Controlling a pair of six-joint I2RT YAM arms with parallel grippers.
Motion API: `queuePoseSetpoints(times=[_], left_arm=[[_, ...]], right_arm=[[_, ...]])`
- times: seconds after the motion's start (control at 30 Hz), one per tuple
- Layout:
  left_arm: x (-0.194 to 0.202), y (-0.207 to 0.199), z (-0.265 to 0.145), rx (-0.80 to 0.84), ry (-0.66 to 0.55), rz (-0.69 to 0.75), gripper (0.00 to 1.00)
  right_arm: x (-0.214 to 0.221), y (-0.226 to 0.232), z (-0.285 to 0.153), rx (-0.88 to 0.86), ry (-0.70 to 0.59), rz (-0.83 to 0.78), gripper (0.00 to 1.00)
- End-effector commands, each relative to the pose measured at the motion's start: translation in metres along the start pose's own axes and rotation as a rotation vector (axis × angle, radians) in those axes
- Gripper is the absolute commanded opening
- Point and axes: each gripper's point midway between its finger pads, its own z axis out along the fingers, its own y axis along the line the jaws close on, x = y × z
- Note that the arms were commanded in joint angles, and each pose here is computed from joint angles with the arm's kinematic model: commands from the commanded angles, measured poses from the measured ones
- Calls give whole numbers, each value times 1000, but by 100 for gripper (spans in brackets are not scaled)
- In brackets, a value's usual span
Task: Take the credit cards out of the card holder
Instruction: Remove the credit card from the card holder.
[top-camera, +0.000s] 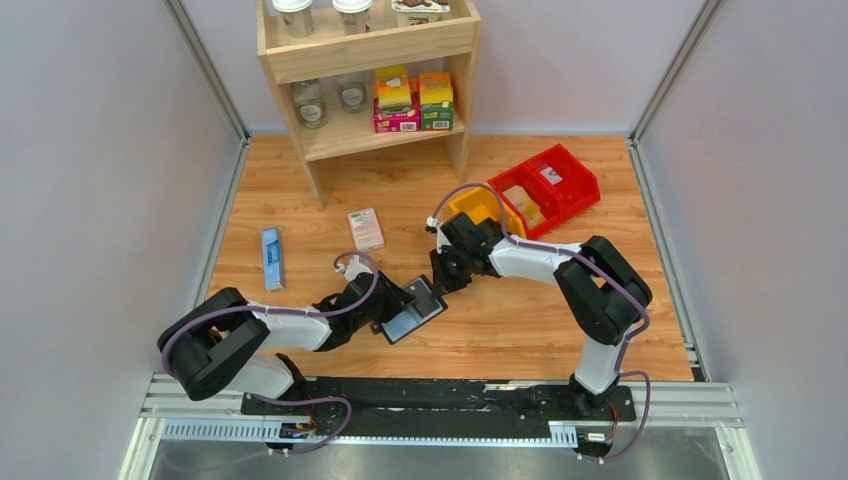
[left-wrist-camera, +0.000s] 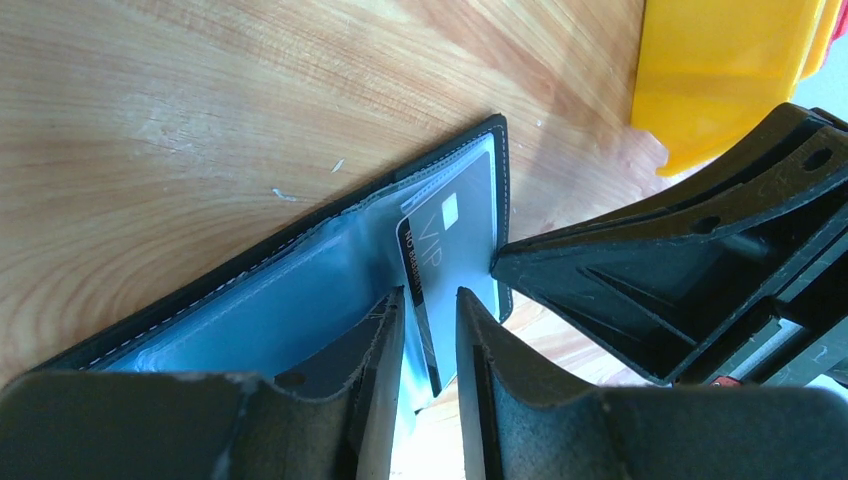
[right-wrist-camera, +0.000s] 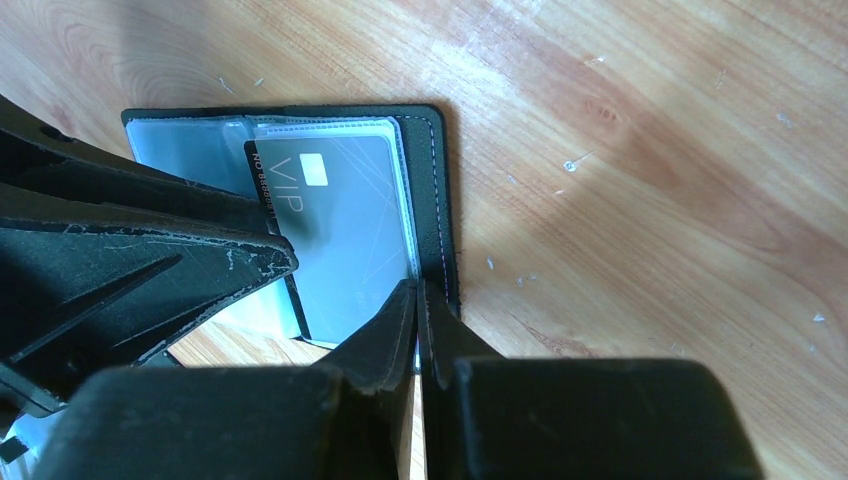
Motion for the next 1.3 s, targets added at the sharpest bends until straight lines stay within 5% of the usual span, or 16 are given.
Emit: queuePoseSetpoints(times=[0.0,0.43,1.13,1.27], left_arm=[[3,7,1,12,2,38,32],[-9,-45,-19,234,-67,49,24],[6,-44,-2,258,-35,19,26],[4,-43,-3,280,-58,-15,20]], right_arm=[[23,-11,11,36,78,1,6],[23,-6,11,8,80,8,6],[26,-1,14,-29,85,25,6],[26,-1,14,-31,87,28,6]])
